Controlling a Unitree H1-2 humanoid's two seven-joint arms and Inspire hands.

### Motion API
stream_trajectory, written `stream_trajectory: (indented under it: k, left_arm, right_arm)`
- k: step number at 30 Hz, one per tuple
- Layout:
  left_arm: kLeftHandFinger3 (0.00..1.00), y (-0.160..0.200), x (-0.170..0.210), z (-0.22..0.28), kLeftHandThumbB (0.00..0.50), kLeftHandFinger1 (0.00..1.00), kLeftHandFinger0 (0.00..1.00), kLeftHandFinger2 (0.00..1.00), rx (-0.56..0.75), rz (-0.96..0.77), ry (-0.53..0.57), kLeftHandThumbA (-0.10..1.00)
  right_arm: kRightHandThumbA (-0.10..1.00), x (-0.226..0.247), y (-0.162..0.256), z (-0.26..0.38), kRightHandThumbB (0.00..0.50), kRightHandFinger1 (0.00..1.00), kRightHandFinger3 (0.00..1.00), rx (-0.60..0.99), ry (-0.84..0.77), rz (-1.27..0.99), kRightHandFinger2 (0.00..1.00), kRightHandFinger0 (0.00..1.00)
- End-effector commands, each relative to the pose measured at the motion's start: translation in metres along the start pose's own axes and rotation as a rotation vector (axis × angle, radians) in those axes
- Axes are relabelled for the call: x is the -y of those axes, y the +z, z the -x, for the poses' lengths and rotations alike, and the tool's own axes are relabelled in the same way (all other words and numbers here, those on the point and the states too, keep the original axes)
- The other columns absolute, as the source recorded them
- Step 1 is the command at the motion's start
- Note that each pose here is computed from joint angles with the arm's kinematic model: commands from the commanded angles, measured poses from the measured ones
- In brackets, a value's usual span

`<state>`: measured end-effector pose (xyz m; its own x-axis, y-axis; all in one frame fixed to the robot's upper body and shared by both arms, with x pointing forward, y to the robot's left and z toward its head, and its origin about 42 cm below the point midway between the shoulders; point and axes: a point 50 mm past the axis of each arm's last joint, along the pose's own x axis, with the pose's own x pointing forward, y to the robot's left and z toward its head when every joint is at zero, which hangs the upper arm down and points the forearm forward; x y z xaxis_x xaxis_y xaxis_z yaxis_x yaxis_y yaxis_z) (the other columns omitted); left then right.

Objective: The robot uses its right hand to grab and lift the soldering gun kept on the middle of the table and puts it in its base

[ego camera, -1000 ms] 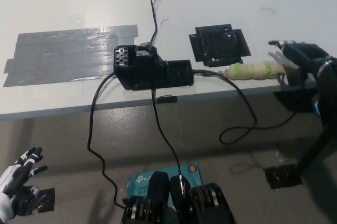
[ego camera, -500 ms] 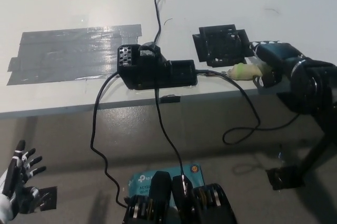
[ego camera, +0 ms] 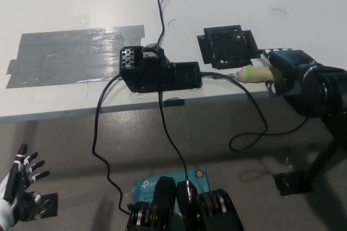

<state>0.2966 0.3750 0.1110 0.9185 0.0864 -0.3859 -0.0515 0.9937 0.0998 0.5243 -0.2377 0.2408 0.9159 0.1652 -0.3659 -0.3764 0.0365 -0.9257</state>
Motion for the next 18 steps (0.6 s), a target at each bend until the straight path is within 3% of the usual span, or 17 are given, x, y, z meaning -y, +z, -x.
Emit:
stream_trajectory:
  k: [1, 4, 6, 8, 14, 16, 18]
  left_arm:
    - [1.0, 0.015, -0.004, 0.002, 0.02, 0.82, 0.66, 0.94, 0.025, -0.066, -0.012, 1.0]
    - [1.0, 0.014, -0.003, 0.004, 0.024, 0.81, 0.65, 0.94, 0.025, -0.074, -0.024, 1.0]
    - [1.0, 0.014, -0.001, 0.003, 0.025, 0.81, 0.66, 0.94, 0.025, -0.075, -0.028, 1.0]
    - [1.0, 0.014, 0.0, 0.004, 0.017, 0.82, 0.66, 0.95, 0.029, -0.065, -0.035, 1.0]
    - [1.0, 0.013, 0.002, 0.006, 0.05, 0.81, 0.65, 0.94, 0.033, -0.066, -0.045, 1.0]
    - [1.0, 0.013, 0.003, 0.005, 0.065, 0.81, 0.66, 0.94, 0.038, -0.066, -0.045, 1.0]
    - [1.0, 0.015, 0.003, 0.005, 0.061, 0.82, 0.66, 0.94, 0.045, -0.065, -0.049, 1.0]
  right_arm:
    - [0.51, 0.018, -0.012, 0.001, 0.287, 1.0, 1.0, -0.036, -0.046, 0.02, 1.0, 1.0]
    - [0.55, 0.014, -0.009, -0.006, 0.274, 1.0, 1.0, -0.09, 0.017, 0.001, 1.0, 1.0]
    - [0.51, 0.013, -0.009, -0.006, 0.29, 1.0, 1.0, -0.099, 0.03, -0.015, 1.0, 1.0]
    - [0.55, 0.008, -0.007, -0.009, 0.339, 1.0, 1.0, -0.133, 0.096, -0.011, 1.0, 1.0]
    - [0.5, -0.002, -0.008, -0.009, 0.368, 1.0, 1.0, -0.19, 0.17, -0.05, 1.0, 1.0]
    - [0.44, -0.003, -0.011, -0.011, 0.282, 1.0, 1.0, -0.199, 0.146, -0.063, 1.0, 1.0]
    - [0.4, -0.002, -0.013, -0.012, 0.241, 1.0, 1.0, -0.2, 0.12, -0.073, 1.0, 1.0]
